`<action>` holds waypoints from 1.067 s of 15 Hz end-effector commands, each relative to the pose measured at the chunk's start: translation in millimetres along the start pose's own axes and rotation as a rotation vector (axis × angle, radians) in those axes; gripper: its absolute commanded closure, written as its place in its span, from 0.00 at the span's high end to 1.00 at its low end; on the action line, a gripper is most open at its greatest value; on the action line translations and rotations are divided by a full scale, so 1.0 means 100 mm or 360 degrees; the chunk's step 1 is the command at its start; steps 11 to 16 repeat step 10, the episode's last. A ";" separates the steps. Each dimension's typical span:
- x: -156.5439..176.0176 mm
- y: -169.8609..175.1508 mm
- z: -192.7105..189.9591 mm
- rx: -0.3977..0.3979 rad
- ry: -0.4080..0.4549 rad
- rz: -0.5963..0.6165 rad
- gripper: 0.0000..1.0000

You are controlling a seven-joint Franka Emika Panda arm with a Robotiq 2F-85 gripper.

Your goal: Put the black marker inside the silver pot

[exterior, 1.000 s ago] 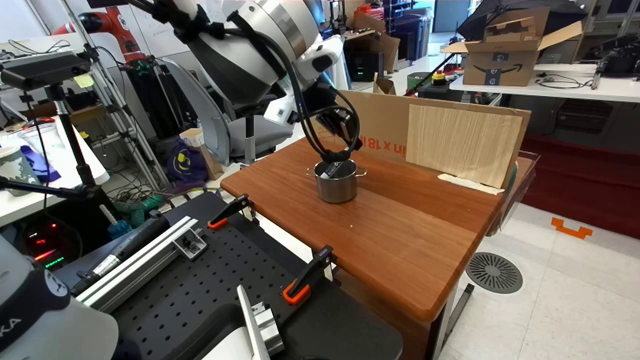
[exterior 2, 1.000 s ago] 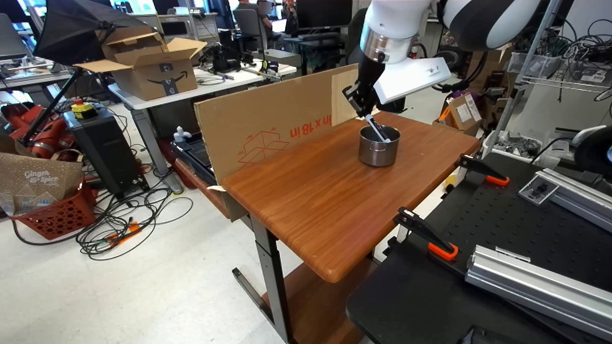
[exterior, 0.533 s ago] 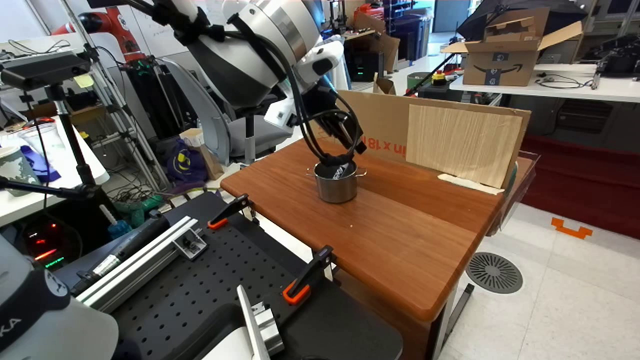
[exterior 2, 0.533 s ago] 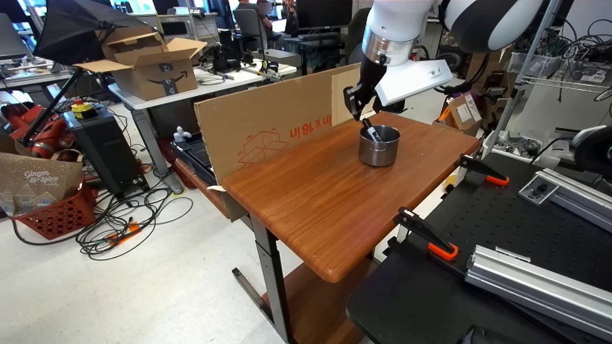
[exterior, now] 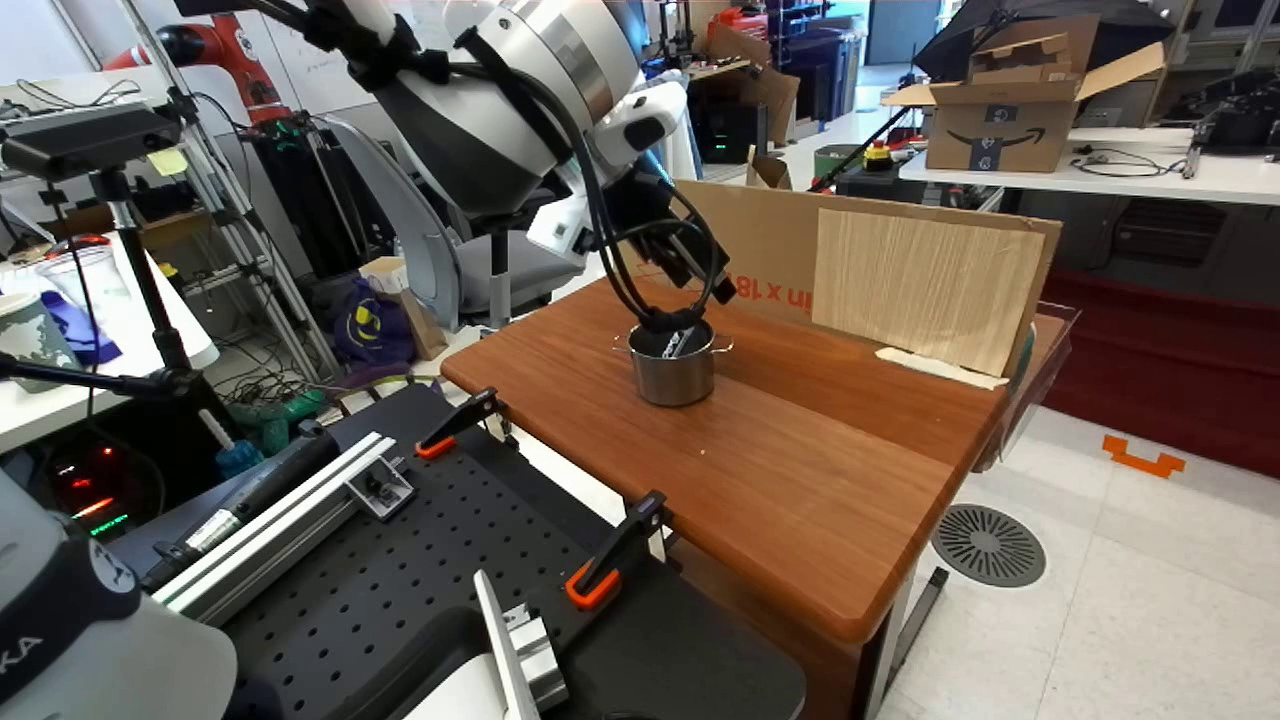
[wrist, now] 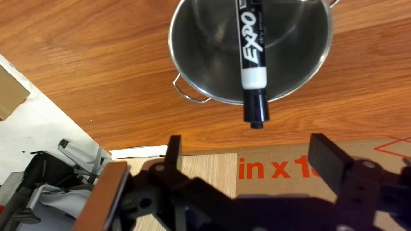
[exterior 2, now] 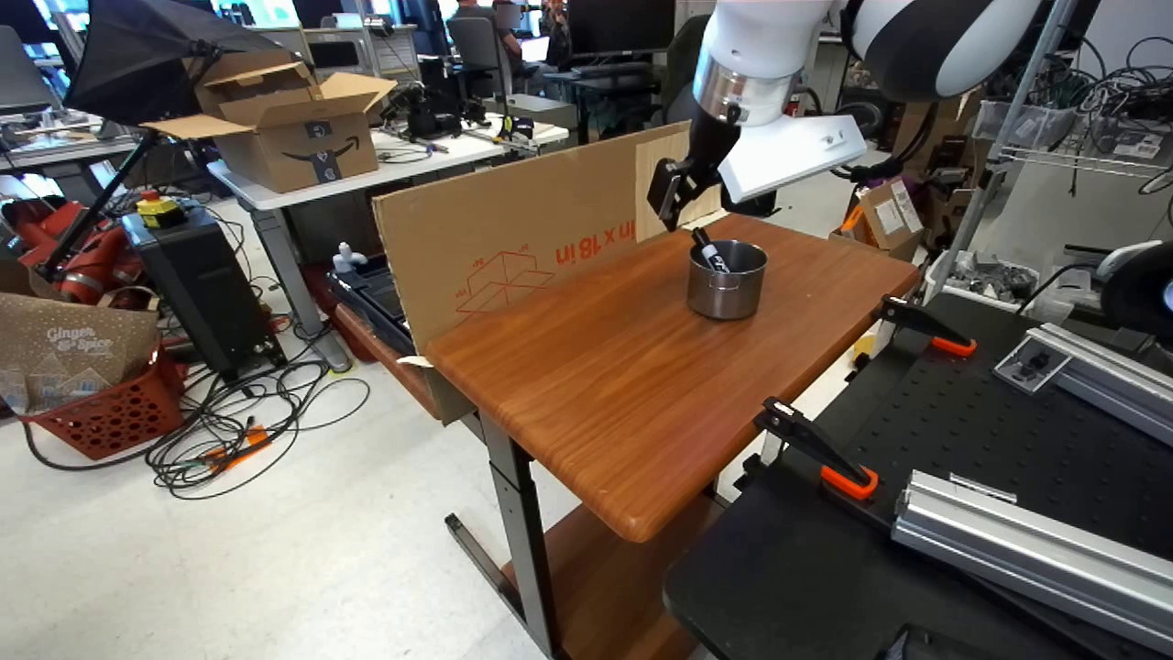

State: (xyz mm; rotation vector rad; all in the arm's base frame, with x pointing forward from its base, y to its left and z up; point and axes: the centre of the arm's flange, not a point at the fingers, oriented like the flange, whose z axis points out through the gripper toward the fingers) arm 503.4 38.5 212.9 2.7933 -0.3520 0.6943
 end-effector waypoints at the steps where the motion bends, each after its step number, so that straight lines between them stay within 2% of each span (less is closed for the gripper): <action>1: 0.05 0.00 -0.13 0.0056 0.0029 -0.0013 1.00; 2: 0.06 -0.01 -0.18 0.0065 0.0040 -0.0017 1.00; 3: 0.05 -0.02 -0.06 0.0019 0.0019 0.0002 1.00; 16: 0.07 -0.03 -0.12 0.0033 0.0033 0.0004 1.00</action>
